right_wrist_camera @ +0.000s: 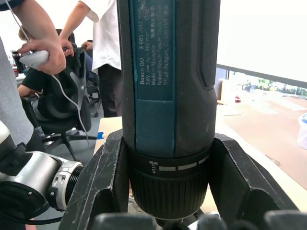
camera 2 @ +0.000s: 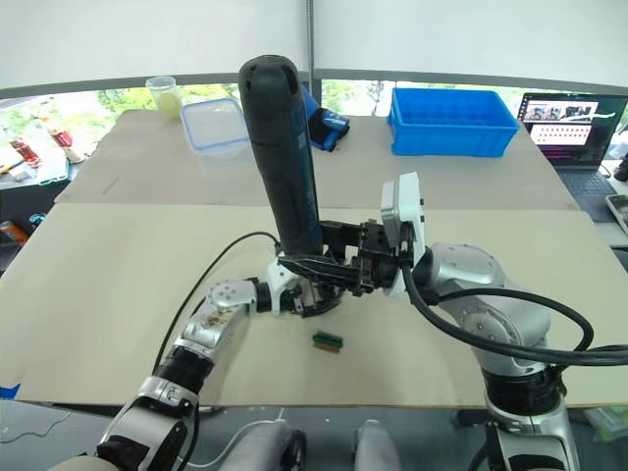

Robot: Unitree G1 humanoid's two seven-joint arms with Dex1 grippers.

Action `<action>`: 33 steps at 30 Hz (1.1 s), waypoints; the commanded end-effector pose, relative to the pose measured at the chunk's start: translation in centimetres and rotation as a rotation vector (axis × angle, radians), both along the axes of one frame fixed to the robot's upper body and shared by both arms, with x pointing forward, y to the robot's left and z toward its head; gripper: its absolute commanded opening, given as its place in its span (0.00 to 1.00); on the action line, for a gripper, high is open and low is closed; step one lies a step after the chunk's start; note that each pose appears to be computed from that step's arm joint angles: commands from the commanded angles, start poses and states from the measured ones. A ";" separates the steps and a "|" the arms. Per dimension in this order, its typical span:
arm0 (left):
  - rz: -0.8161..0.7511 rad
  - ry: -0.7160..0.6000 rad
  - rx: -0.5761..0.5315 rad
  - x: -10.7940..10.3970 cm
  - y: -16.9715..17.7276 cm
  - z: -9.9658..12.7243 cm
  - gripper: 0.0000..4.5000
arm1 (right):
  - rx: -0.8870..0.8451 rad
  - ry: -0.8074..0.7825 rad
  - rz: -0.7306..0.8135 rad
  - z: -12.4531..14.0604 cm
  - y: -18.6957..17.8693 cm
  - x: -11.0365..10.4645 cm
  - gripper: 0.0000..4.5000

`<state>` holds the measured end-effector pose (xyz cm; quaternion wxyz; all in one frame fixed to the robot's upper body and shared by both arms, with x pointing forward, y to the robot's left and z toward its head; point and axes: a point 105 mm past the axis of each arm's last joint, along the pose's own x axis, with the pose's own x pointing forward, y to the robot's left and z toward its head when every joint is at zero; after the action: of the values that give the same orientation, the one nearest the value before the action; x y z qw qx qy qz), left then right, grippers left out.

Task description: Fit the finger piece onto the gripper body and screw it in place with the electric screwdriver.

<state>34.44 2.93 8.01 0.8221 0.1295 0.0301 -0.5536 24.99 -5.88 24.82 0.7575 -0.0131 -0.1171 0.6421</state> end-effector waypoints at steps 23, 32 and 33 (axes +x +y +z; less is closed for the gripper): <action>-0.049 -0.015 -0.023 -0.2 -0.7 0.9 0.51 | 0.037 -0.181 -0.126 2.3 0.7 2.7 0.43; -0.047 -0.018 -0.026 -0.1 -0.7 1.0 0.51 | 0.025 -0.186 -0.118 1.9 1.0 2.7 0.43; -0.046 -0.018 -0.026 -0.1 -0.7 1.1 0.51 | 0.023 -0.186 -0.118 1.8 1.0 2.7 0.43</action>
<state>34.50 2.87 8.02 0.8165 0.1234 0.0329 -0.5630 28.47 -4.89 24.74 0.7919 -0.0565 -0.1426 0.5910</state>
